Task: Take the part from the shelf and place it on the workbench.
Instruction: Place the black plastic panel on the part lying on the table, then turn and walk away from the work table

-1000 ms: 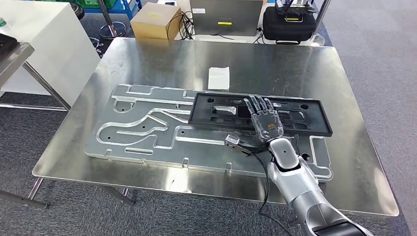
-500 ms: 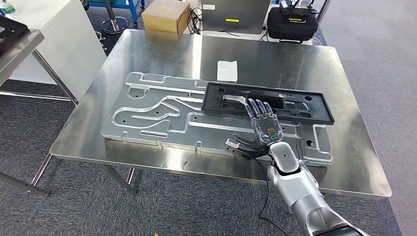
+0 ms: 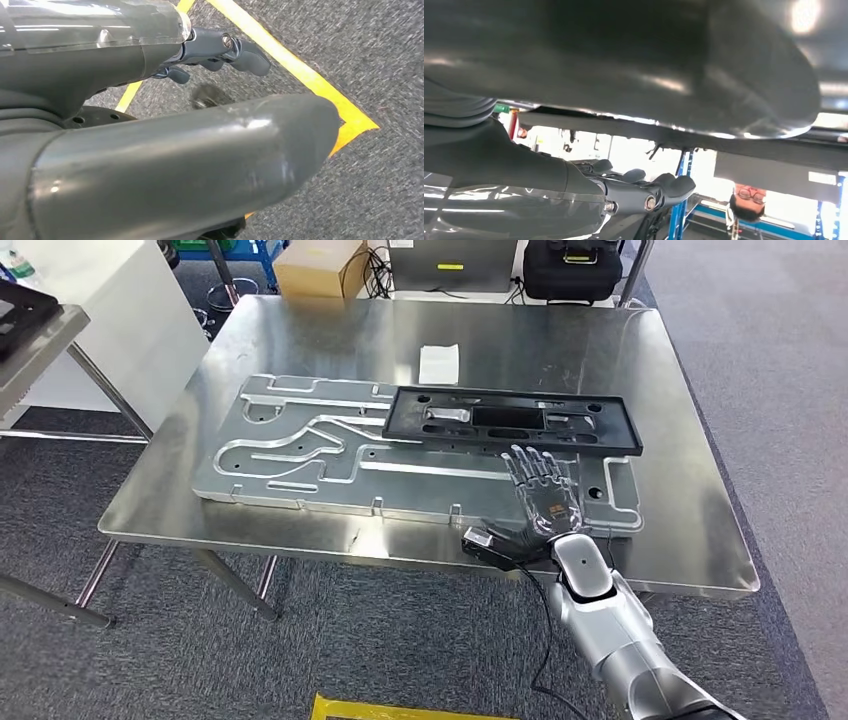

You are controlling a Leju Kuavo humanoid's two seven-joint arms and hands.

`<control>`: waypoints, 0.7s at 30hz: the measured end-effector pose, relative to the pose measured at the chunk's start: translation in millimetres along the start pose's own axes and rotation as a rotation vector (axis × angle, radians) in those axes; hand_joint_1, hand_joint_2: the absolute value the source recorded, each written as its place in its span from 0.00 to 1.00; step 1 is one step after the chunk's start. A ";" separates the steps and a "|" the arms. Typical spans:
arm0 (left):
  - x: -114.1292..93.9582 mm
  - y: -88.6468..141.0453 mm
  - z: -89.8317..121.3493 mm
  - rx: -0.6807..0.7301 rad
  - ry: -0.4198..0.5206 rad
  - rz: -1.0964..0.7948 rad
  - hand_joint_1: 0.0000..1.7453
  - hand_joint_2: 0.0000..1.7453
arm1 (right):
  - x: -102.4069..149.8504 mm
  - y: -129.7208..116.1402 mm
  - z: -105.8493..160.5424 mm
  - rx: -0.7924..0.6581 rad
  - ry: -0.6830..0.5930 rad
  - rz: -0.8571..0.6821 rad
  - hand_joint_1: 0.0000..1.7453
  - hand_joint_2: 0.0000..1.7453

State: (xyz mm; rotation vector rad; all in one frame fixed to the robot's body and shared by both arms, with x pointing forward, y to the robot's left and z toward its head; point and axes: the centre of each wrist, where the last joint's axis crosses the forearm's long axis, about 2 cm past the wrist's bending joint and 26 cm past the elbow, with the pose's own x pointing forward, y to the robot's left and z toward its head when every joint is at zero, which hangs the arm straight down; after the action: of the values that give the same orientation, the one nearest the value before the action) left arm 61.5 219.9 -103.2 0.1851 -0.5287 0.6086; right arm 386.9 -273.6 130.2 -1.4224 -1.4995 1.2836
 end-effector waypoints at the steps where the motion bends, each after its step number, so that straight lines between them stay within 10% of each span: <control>1: 0.1 -0.1 0.0 -0.002 0.000 0.001 0.00 0.00 | 0.2 0.7 0.9 0.002 0.000 0.000 0.00 0.00; 21: 3.6 -2.6 -1.5 -0.009 -0.004 0.012 0.00 0.00 | 1.2 15.7 19.3 0.024 0.003 0.018 0.00 0.00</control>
State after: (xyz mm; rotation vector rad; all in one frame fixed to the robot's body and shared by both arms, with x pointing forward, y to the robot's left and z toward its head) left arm 66.2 220.1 -102.5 0.1750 -0.5361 0.6172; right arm 373.1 -277.6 109.9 -1.4247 -1.4677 1.3057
